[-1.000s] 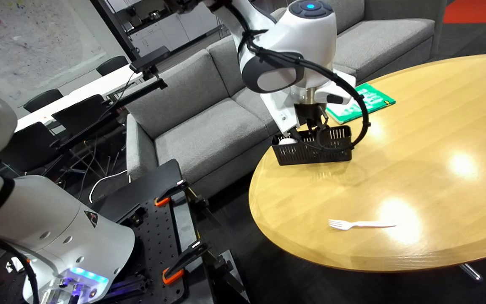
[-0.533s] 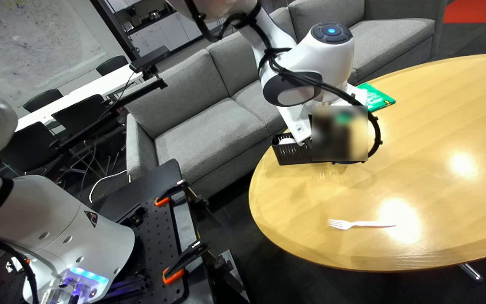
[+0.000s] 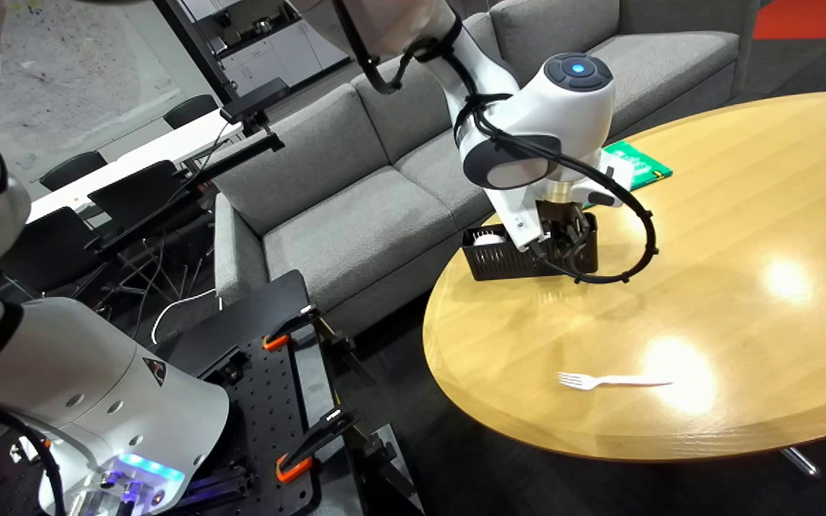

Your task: Remove a fork from the cutlery holder

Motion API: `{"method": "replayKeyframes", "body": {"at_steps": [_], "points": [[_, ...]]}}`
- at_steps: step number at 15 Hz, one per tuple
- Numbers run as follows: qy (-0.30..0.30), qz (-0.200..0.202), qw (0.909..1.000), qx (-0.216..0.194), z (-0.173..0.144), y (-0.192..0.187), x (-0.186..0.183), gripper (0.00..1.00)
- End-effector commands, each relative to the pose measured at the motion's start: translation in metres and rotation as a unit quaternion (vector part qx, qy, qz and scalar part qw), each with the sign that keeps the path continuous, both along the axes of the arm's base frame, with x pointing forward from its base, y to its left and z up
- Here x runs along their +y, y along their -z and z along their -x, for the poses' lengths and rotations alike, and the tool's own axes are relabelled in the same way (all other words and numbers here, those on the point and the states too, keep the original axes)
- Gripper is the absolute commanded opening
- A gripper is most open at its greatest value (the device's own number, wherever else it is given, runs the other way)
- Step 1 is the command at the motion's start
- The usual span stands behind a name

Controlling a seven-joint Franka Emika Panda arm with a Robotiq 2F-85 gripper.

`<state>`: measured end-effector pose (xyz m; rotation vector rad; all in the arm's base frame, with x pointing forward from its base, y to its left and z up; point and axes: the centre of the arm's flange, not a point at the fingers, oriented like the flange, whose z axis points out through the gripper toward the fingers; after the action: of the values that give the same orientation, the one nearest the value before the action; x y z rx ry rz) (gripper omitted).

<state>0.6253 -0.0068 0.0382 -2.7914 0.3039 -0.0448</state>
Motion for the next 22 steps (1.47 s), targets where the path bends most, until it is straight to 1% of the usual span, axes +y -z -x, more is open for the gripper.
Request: {"method": "replayKeyframes", "body": {"at_steps": [1,4,5,7,8,9,12,15,18,22], "points": [[0.002,-0.014,0.9999,0.005,-0.009,0.003,0.000,0.24],[-0.003,-0.019,0.9998,0.004,-0.013,0.001,0.005,0.02],[-0.004,-0.021,0.9998,0.004,-0.013,0.000,0.007,0.00],[-0.007,-0.025,0.9997,0.002,-0.012,-0.005,0.009,0.00],[-0.007,-0.028,0.9996,0.002,-0.011,-0.008,0.010,0.02],[-0.007,-0.031,0.9995,0.002,-0.008,-0.012,0.011,0.00],[-0.008,-0.038,0.9992,0.006,-0.003,-0.027,0.012,0.01],[-0.006,-0.036,0.9993,0.008,0.003,-0.046,0.007,0.01],[-0.005,-0.029,0.9996,0.003,0.008,-0.073,0.002,0.01],[-0.016,-0.022,0.9996,-0.011,0.029,-0.122,-0.005,0.01]]}}
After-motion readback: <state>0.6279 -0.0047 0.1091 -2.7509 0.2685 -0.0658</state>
